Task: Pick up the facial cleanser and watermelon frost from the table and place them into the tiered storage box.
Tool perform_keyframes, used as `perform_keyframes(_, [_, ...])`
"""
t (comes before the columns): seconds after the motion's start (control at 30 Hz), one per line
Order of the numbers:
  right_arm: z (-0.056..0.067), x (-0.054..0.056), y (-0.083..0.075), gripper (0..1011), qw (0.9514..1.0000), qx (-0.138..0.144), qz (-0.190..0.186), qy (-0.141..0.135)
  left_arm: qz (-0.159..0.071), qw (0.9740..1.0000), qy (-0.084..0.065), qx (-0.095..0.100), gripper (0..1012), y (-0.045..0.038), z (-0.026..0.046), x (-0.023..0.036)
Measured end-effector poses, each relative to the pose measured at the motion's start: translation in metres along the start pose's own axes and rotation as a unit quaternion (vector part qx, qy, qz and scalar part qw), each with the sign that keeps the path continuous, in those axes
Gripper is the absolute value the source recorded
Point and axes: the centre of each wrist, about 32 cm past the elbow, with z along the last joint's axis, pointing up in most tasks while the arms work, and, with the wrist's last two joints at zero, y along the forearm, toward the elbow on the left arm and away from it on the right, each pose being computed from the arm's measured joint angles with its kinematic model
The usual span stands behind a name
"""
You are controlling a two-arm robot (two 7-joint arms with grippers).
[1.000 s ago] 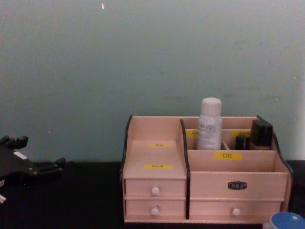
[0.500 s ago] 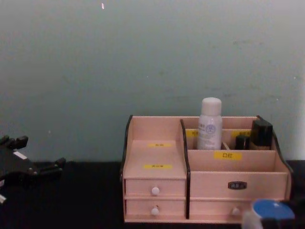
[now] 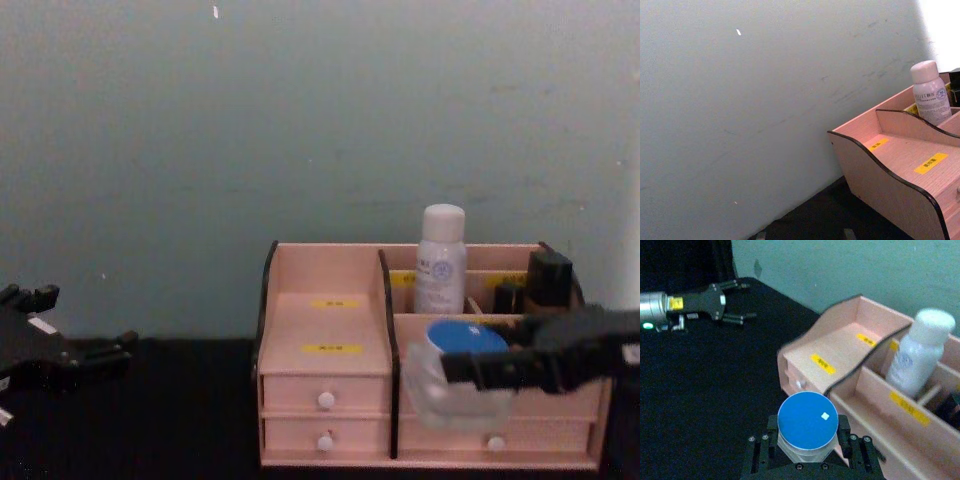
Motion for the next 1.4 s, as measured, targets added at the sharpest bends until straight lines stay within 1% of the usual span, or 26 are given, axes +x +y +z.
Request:
perform_keyframes(0.07, [0.006,0.002,0.006,712,1.0,0.006,0.002,-0.002,0.0,1.0,0.0,0.0,1001,0.0,0.0,0.0])
perform_keyframes(0.17, [0.012,0.003,0.013,712,0.9999,0.01,0.005,-0.004,0.0,1.0,0.0,0.0,1001,0.0,0.0,0.0])
perform_keyframes(0.2, [0.016,0.004,0.017,712,0.9999,0.013,0.006,-0.006,0.0,1.0,0.0,0.0,1001,0.0,0.0,0.0])
perform_keyframes(0.4, [0.029,0.008,0.032,712,0.9996,0.021,0.012,-0.012,0.0,1.0,0.0,0.0,1001,0.0,0.0,0.0])
perform_keyframes(0.5, [0.036,0.01,0.042,712,0.9996,0.021,0.012,-0.016,0.0,1.0,0.0,0.0,1001,0.0,0.0,0.0])
perform_keyframes(0.63, [0.042,0.012,0.051,712,0.9996,0.018,0.009,-0.017,0.0,1.0,0.0,0.0,1001,0.0,0.0,0.0])
perform_keyframes(0.7, [0.048,0.014,0.06,712,0.9996,0.016,0.008,-0.02,0.0,1.0,0.0,0.0,1001,0.0,0.0,0.0])
perform_keyframes(0.93, [0.056,0.021,0.077,711,0.9997,0.011,0.006,-0.019,0.0,1.0,0.0,0.0,1001,0.0,0.0,0.0])
perform_keyframes(1.2, [0.059,0.029,0.095,712,0.9999,0.006,0.003,-0.014,0.0,1.0,0.0,0.0,1001,0.0,0.0,0.0])
perform_keyframes(1.23, [0.059,0.029,0.095,712,0.9999,0.006,0.003,-0.014,0.0,1.0,0.0,0.0,1001,0.0,0.0,0.0])
perform_keyframes(1.4, [0.06,0.034,0.105,712,0.9999,0.003,-0.001,-0.011,0.0,1.0,0.0,0.0,1001,0.0,0.0,0.0])
